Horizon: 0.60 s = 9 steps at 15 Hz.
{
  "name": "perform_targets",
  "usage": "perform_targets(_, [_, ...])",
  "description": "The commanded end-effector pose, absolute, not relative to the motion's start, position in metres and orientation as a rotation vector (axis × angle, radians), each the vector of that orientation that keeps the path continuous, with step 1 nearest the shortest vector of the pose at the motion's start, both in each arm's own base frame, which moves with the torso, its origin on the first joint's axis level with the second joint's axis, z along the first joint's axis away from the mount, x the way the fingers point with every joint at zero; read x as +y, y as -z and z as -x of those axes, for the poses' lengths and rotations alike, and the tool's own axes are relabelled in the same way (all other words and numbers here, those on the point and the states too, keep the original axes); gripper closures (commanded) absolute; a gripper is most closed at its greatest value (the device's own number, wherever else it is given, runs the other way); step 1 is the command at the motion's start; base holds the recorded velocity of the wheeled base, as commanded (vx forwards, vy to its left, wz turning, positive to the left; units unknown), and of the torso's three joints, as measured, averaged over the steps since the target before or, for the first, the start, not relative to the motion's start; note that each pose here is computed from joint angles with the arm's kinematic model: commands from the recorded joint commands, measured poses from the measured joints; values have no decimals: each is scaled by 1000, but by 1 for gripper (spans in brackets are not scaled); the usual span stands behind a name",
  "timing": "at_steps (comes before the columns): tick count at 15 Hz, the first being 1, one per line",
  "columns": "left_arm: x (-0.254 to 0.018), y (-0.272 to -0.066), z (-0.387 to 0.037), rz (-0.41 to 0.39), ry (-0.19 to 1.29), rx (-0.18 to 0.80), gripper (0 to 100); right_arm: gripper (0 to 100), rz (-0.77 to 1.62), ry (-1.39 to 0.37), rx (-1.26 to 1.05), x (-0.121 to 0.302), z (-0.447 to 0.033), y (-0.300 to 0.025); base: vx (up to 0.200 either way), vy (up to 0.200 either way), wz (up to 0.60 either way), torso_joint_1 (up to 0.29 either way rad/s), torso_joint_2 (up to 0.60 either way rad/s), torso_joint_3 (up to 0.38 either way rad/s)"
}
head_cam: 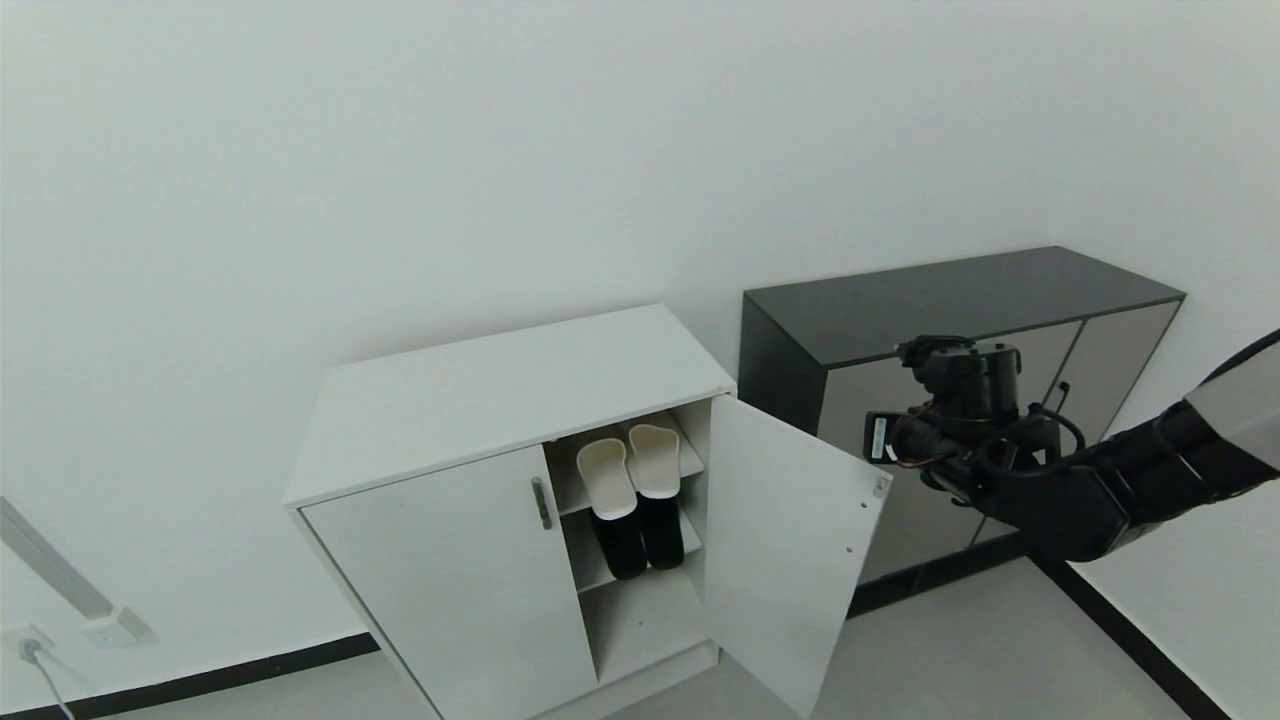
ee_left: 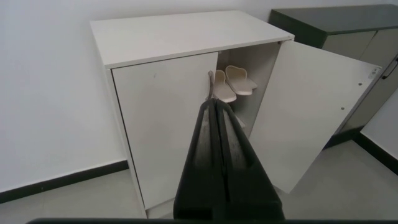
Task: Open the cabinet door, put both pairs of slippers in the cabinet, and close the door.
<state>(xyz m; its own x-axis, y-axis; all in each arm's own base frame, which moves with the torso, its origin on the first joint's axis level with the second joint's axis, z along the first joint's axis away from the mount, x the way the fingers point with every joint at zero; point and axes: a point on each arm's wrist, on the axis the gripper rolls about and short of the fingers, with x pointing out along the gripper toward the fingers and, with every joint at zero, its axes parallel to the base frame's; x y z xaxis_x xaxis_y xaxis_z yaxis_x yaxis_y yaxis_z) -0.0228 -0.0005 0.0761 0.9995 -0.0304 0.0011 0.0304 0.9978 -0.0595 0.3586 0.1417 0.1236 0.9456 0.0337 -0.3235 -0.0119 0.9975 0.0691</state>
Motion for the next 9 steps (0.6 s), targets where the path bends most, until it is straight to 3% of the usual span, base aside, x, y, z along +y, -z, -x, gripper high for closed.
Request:
perform_targets(1, [-1,-76,23,60,31,-1,100,100,-55,-14,369,140,-366,-106,0,0,0,0,0,0])
perform_targets(9, [-1,-76,23,60,31,-1,100,100,-87,-17,415,133,-383,-83,0,0,0,0,0,0])
